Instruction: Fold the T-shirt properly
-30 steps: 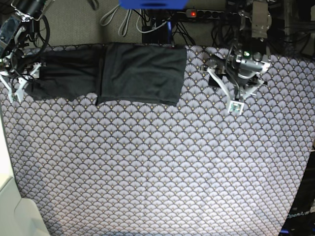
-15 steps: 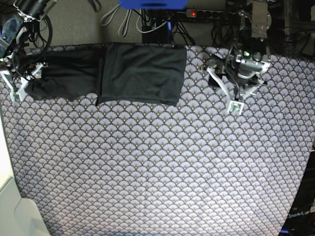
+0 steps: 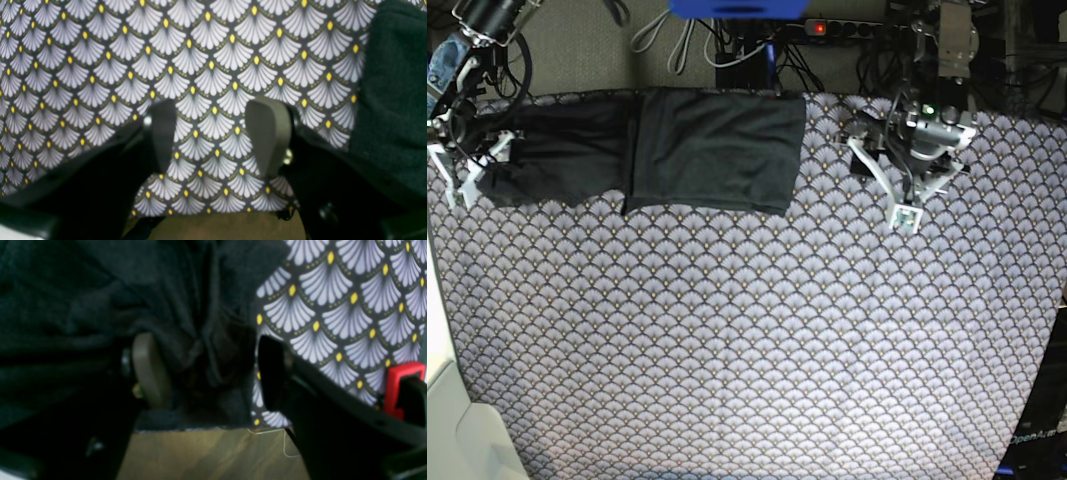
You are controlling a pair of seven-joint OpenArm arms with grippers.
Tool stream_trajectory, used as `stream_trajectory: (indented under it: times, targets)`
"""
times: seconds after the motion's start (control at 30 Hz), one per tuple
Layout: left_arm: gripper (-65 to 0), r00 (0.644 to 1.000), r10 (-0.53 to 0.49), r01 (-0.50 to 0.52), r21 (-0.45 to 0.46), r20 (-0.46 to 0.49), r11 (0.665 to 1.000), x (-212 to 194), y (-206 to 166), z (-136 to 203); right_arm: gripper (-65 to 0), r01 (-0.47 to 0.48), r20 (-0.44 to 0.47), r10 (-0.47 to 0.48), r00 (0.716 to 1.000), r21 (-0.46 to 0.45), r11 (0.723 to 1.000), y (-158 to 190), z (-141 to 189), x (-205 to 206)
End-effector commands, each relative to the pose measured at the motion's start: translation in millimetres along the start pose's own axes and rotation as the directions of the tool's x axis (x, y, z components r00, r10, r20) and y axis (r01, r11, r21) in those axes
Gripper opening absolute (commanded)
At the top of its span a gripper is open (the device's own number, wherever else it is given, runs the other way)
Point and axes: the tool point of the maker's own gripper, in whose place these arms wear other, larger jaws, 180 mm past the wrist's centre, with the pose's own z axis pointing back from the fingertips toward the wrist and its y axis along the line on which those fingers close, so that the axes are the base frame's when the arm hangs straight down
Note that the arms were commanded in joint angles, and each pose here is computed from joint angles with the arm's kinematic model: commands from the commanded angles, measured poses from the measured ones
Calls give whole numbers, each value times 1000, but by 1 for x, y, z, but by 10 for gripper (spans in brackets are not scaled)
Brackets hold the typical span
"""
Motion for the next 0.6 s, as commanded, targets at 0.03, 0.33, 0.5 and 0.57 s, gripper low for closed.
stream_trajectory:
  times: [0.03,0.33,0.5,0.57]
  targets:
    - [-294,999,-4,3,13,36,1000,11,4,4,-376,-15,-44,14,999,-1,1000,3,-3,-9]
    - [-294,999,-3,2,12,38,1000,11,4,4,-647,-18,-48,18,999,-5,1000,2,-3,-10]
    - [-294,999,-3,3,8,39,1000,11,2,4,-650,-50,-2,50,999,-44,998,-3,10,3]
    - [-294,999,-5,5,6,39,1000,11,1,4,-650,-76,29,78,997,-78,994,-6,23,9]
